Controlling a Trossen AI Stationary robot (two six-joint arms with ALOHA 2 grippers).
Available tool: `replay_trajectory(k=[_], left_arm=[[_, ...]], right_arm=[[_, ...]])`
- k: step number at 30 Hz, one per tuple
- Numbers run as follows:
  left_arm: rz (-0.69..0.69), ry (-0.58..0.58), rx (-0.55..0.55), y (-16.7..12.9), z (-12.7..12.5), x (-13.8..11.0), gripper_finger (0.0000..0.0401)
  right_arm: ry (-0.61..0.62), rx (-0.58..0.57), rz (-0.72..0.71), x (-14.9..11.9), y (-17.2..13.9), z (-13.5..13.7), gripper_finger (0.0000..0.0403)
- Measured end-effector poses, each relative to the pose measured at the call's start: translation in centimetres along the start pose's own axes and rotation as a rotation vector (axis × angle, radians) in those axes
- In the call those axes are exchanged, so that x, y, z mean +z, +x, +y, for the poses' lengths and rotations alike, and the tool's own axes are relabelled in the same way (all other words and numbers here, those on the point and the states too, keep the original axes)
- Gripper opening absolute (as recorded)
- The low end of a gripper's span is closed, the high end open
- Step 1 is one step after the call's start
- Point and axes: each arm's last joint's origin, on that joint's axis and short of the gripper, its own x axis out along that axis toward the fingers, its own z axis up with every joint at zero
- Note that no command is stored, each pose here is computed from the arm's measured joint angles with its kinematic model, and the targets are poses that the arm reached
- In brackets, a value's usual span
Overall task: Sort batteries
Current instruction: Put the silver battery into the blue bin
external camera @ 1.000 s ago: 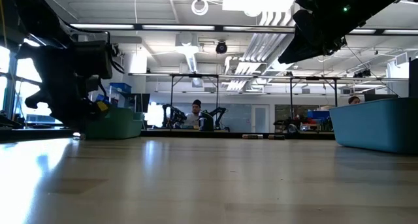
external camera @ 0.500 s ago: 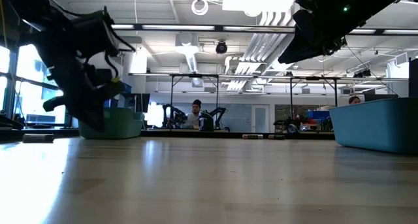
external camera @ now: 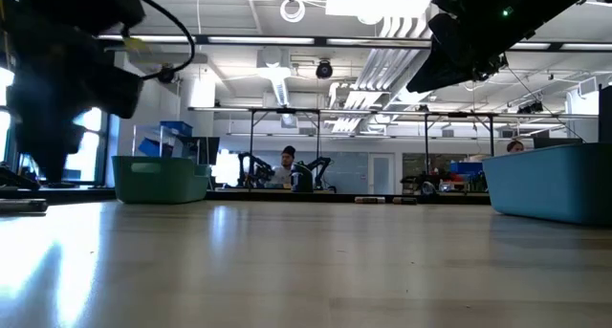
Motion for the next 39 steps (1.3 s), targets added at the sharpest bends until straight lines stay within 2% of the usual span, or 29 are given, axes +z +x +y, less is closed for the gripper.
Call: replay_trajectory(k=[4,8,12,18,20,23,26,29,32,36,39], left_arm=[[0.075,0.027,-0.043,0.0,-1.1,-1.7,0.0112],[0.133,0.038,-0.043,0.4,-1.8,-3.2,0.0115],[0.083,0.043,-0.034,0.6,-2.1,-3.2,0.0116],[0.074,0.071,-0.254,0.4,-4.1,-2.9,0.0142],[0.105,0.068,-0.266,0.1,-4.7,-3.3,0.0153],[0.225,0.044,-0.201,-1.0,-5.7,-4.6,0.0161],[0.314,0.007,-0.071,-2.8,-7.0,-6.1,0.0161],[0.245,0.096,0.086,-3.9,-8.4,-7.7,0.0158],[0.156,0.243,0.193,-3.1,-9.3,-9.2,0.0157],[0.049,0.275,0.246,-0.5,-10.0,-10.4,0.0157],[0.09,0.282,0.297,1.1,-10.0,-10.7,0.0167]], right_arm=[[0.0,0.0,0.0,0.0,0.0,0.0,0.0142],[-0.01,0.0,-0.001,0.0,0.0,0.0,0.0142],[-0.023,0.007,-0.018,0.2,0.0,0.1,0.0142],[-0.043,0.002,-0.041,0.6,0.1,0.1,0.0142],[-0.046,0.001,-0.049,0.8,0.2,0.1,0.0142],[-0.052,-0.005,-0.055,0.9,0.4,0.0,0.0142],[-0.057,-0.014,-0.058,1.0,0.6,-0.2,0.0142],[-0.05,-0.02,-0.065,1.2,0.7,-0.3,0.0142],[-0.049,-0.023,-0.073,1.4,0.8,-0.4,0.0142],[-0.058,-0.022,-0.073,1.4,0.9,-0.4,0.0142],[-0.059,-0.019,-0.072,1.4,0.9,-0.4,0.0142]])
